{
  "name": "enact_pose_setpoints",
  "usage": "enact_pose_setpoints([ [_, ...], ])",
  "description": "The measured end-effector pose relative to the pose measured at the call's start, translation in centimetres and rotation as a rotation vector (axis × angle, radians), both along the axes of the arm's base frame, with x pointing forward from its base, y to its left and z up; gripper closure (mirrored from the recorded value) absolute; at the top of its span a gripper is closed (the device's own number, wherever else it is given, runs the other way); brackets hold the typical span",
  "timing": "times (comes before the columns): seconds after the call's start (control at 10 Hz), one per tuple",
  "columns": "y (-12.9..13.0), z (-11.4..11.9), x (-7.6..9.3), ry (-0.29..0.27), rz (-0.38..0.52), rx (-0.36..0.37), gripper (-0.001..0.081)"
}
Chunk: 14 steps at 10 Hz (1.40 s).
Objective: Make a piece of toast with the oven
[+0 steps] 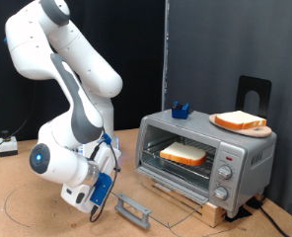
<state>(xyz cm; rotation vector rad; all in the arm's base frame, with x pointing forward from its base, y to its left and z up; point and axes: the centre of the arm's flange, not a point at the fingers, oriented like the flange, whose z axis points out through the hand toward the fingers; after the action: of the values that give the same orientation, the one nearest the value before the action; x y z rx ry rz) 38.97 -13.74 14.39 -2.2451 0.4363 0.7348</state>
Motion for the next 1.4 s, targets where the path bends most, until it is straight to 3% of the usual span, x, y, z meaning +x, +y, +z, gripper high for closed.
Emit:
enact_pose_setpoints([
  [0.2,1.8,0.7,-0.5,-0.011,0.031,0.063,-0.0003],
  [0.6,2.3,5.3,-1.8,-0.03,0.115,0.285,-0.0003],
  [0.9,2.7,8.5,-2.0,-0.066,0.166,0.322,-0.0003],
  [1.4,5.7,13.4,-2.6,-0.105,0.294,0.375,-0.0003],
])
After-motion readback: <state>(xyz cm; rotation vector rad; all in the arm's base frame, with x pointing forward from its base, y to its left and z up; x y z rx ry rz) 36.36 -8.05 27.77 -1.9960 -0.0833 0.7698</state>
